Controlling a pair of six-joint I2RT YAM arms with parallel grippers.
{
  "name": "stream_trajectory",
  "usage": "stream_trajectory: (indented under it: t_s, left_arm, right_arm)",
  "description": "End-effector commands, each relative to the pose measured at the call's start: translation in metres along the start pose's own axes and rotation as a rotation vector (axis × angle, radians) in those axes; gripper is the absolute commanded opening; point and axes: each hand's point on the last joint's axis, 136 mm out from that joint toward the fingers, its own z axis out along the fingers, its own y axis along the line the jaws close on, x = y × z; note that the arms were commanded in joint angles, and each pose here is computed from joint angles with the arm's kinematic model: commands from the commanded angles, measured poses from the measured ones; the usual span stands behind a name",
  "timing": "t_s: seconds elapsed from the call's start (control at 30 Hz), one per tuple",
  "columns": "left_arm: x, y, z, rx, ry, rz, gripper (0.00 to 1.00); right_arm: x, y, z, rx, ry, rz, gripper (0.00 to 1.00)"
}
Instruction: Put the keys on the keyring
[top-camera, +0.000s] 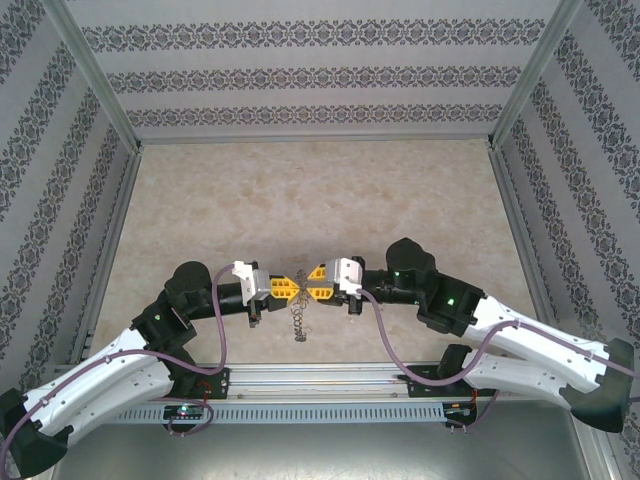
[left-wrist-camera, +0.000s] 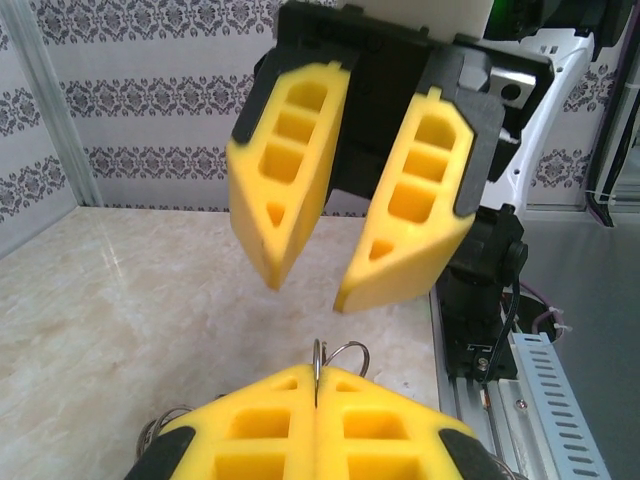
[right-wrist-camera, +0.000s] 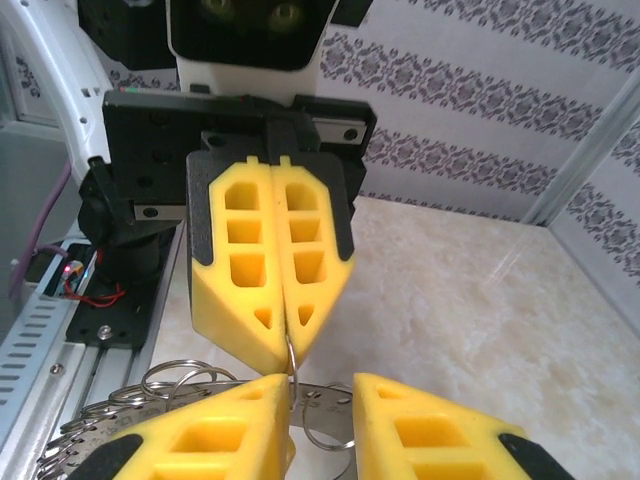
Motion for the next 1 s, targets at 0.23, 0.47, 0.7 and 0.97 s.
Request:
stream_trajectory:
  t_s: [0.23, 0.47, 0.7, 0.97]
  left_arm:
    - [-0.036, -0.001, -0.006, 0.001, -0.110, 0.070, 0.00]
    - [-0.036, -0.001, -0.006, 0.001, -0.111, 0.069, 0.00]
    - [-0.038, 0.000, -0.006, -0.002, -0.112, 0.072, 0.00]
    - [-0.029, 0.012, -0.001, -0.054, -0.036, 0.051, 0.00]
  right_arm:
    - [-0.002, 0.002, 0.004, -0.057, 0.001, 0.070, 0.26]
    - [0.006, -0.002, 0.008, -0.059, 0.029, 0.092, 0.24]
    - [0.011, -0.003, 0.010, -0.063, 0.046, 0.106, 0.14]
    - [0.008, -0.009, 0.005, -0.033, 0.071, 0.074, 0.00]
